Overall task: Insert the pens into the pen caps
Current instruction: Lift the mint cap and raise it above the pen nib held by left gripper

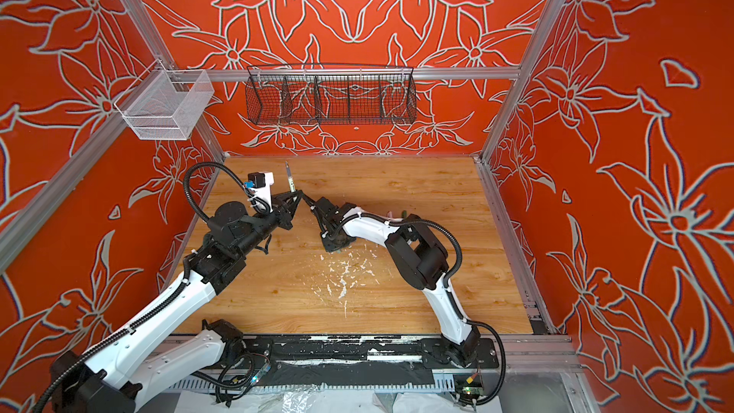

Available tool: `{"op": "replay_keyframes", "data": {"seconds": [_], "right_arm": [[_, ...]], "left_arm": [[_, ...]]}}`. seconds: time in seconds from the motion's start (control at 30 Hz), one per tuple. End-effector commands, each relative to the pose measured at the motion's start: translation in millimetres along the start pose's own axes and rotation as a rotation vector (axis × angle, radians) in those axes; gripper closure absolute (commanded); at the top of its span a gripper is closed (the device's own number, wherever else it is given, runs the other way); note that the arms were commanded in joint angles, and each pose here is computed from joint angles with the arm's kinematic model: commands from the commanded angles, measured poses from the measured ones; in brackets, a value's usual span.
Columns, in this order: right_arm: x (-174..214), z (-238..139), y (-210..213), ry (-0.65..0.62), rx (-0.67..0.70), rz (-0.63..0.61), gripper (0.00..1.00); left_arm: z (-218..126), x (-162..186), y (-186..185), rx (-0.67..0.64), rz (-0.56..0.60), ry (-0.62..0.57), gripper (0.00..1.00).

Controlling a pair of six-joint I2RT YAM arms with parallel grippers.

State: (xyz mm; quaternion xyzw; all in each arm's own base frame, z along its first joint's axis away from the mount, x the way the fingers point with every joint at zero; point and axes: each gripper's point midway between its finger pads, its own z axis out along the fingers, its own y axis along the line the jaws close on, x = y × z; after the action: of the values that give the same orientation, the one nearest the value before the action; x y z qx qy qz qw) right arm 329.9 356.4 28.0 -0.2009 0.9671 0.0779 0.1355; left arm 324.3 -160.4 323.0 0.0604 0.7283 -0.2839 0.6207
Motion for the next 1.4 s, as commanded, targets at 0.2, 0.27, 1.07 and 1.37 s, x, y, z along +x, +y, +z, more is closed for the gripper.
{"op": "replay_keyframes", "data": {"seconds": [0.2,0.27,1.07,1.37], "right_arm": [[-17,-38,1,-0.15,-0.055,0.033,0.86],[-18,-49,0,-0.192,-0.068,0.044,0.87],[-26,-403,-55,-1.394,-0.273,0.121,0.91],[-26,-450,-11,-1.493,-0.599,0.024,0.91]], "left_arm": [[-3,-17,-5,0.011,0.027,-0.039,1.0],[-3,-17,-6,0.014,0.032,-0.041,1.0],[-7,40,-97,0.4,0.31,0.107,1.0],[-1,57,-107,0.446,0.291,0.162,1.0]]}}
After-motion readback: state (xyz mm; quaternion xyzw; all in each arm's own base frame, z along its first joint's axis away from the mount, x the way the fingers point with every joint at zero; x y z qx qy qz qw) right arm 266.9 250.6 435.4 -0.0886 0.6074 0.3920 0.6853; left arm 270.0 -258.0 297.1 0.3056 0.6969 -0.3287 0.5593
